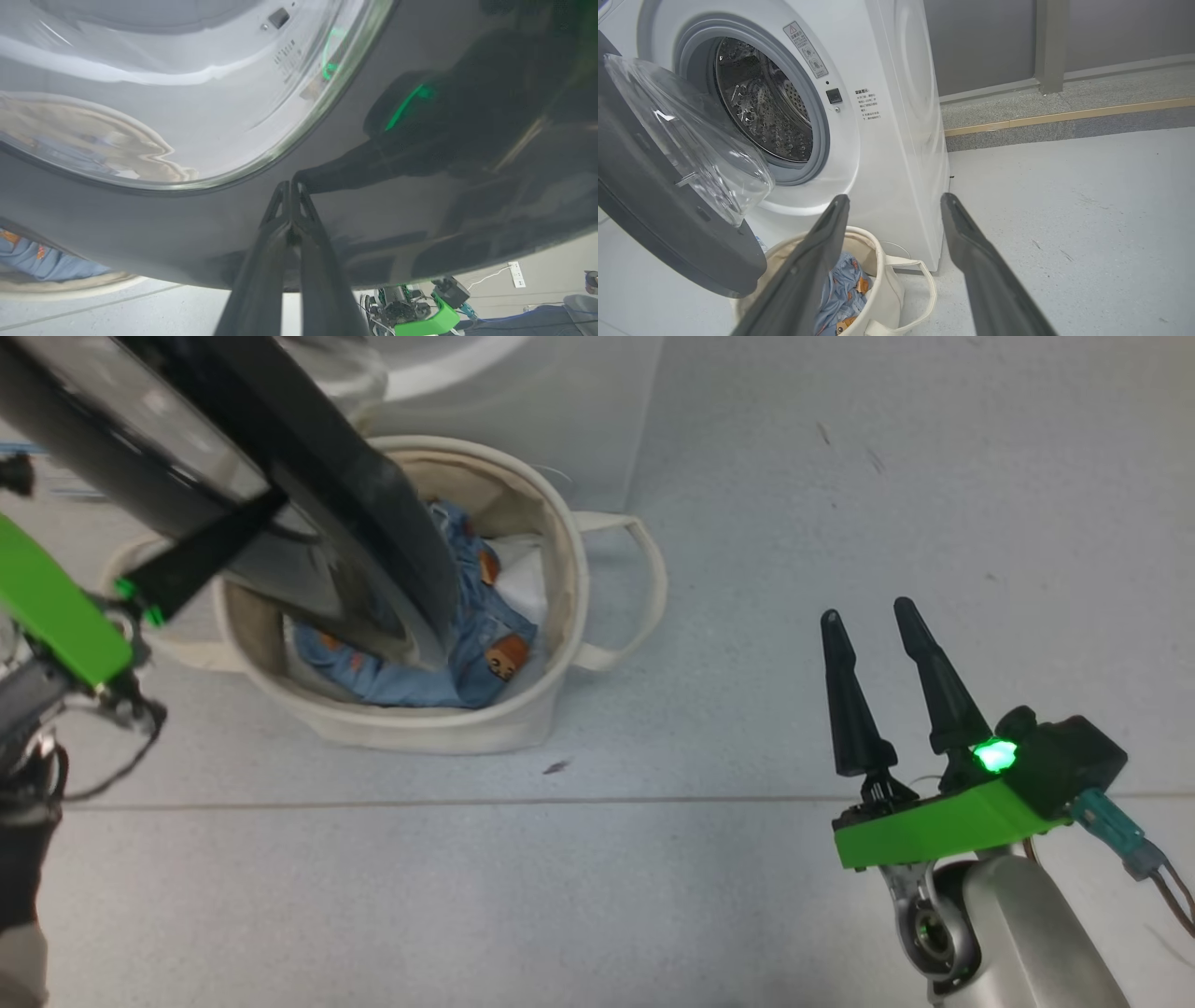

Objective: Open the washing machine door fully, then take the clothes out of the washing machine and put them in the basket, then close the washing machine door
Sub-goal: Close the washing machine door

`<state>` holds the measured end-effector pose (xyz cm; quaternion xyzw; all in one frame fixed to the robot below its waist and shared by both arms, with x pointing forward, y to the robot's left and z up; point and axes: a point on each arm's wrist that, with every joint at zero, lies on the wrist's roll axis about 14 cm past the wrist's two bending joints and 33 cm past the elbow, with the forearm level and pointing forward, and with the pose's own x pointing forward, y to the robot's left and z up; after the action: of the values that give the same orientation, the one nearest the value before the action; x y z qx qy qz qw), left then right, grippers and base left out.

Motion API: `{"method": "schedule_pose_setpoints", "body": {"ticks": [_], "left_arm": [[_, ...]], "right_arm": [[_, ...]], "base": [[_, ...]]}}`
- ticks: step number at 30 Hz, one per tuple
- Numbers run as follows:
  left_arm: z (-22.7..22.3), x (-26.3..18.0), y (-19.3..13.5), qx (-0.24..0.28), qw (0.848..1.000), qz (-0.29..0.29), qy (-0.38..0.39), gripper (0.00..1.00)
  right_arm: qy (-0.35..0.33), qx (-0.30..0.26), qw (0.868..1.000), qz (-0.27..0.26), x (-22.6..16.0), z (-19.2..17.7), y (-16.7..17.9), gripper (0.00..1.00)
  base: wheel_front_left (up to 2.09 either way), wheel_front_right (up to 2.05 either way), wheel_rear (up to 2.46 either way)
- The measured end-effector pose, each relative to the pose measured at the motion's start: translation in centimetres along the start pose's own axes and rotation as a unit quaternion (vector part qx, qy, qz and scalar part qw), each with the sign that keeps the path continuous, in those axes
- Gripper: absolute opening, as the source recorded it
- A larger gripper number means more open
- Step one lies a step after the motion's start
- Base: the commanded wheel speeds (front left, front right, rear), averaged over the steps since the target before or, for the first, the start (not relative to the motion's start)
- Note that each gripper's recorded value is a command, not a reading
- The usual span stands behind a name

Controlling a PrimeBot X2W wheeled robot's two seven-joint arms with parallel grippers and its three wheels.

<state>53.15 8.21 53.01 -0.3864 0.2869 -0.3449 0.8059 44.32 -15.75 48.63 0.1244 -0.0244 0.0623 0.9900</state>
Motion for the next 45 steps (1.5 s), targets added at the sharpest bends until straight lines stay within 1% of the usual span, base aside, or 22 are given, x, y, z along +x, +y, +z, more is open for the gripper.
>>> {"method": "schedule_pose_setpoints", "body": {"ticks": [6,10,14,18,19,21,22,25,27,31,33,34,35,37,39,40,43,45], "left_arm": [[1.7,2.6,-0.3,0.007,0.999,-0.021,-0.030,0.00],[1.9,2.8,-0.9,0.010,0.999,-0.034,-0.038,0.00],[2.5,1.4,-0.7,0.015,0.998,-0.024,-0.056,0.00],[2.4,-1.3,0.0,0.014,0.996,0.000,-0.088,0.00],[2.1,-2.0,0.2,0.022,0.995,0.011,-0.093,0.00],[1.5,-3.7,0.6,0.058,0.992,0.043,-0.105,0.00],[0.8,-5.4,0.9,0.101,0.985,0.077,-0.120,0.00],[-0.7,-7.9,0.7,0.158,0.970,0.113,-0.147,0.00],[-1.6,-9.7,0.8,0.199,0.955,0.137,-0.172,0.00],[-3.1,-13.6,2.5,0.265,0.919,0.200,-0.212,0.00],[-3.6,-15.4,3.2,0.294,0.897,0.233,-0.232,0.00],[-3.7,-16.3,3.5,0.306,0.885,0.251,-0.245,0.00],[-3.7,-16.3,3.5,0.306,0.885,0.251,-0.245,0.00],[-4.0,-17.5,3.6,0.315,0.868,0.272,-0.271,0.00],[-4.8,-18.3,3.7,0.329,0.855,0.289,-0.276,0.00],[-5.0,-18.9,3.9,0.337,0.846,0.302,-0.281,0.00],[-5.8,-20.3,4.5,0.359,0.825,0.333,-0.282,0.00],[-6.2,-20.9,5.2,0.383,0.808,0.358,-0.270,0.00]], "right_arm": [[0.008,-0.002,1.000,-0.017,-0.3,-0.5,-1.2,1.00],[0.005,0.000,1.000,-0.015,0.1,-0.5,-1.1,1.00],[0.003,0.005,1.000,-0.003,0.6,-0.6,-0.3,1.00],[-0.007,0.010,1.000,0.017,0.9,0.1,1.2,1.00],[-0.011,0.012,1.000,0.022,0.9,0.4,1.5,1.00],[-0.018,0.014,0.999,0.033,1.0,0.9,2.4,1.00],[-0.023,0.016,0.999,0.046,0.9,1.4,3.3,1.00],[-0.029,0.019,0.997,0.066,0.5,2.0,4.9,1.00],[-0.033,0.021,0.996,0.079,0.2,2.4,5.9,1.00],[-0.037,0.020,0.993,0.108,0.1,2.7,8.0,1.00],[-0.042,0.016,0.991,0.124,0.1,3.0,9.2,1.00],[-0.044,0.015,0.990,0.133,0.1,3.2,9.8,1.00],[-0.044,0.015,0.990,0.133,0.1,3.2,9.8,1.00],[-0.047,0.017,0.988,0.145,-0.1,3.4,10.8,1.00],[-0.045,0.019,0.987,0.154,-0.5,3.4,11.5,1.00],[-0.044,0.020,0.986,0.158,-0.7,3.3,11.8,1.00],[-0.039,0.023,0.984,0.170,-1.3,3.1,12.7,1.00],[-0.039,0.024,0.984,0.174,-1.3,3.1,13.0,1.00]], "base": [[0.00,0.00,0.00],[0.00,0.00,0.00],[0.00,0.00,0.00],[0.00,0.00,0.00],[0.00,0.00,0.00],[0.00,0.00,0.00],[0.00,0.00,0.00],[0.00,0.00,0.00],[0.00,0.00,0.00],[0.00,0.00,0.00],[0.00,0.00,0.00],[0.00,0.00,0.00],[0.00,0.00,0.00],[0.00,0.00,0.00],[0.00,0.00,0.00],[0.00,0.00,0.00],[0.00,0.00,0.00],[0.00,0.00,0.00]]}}
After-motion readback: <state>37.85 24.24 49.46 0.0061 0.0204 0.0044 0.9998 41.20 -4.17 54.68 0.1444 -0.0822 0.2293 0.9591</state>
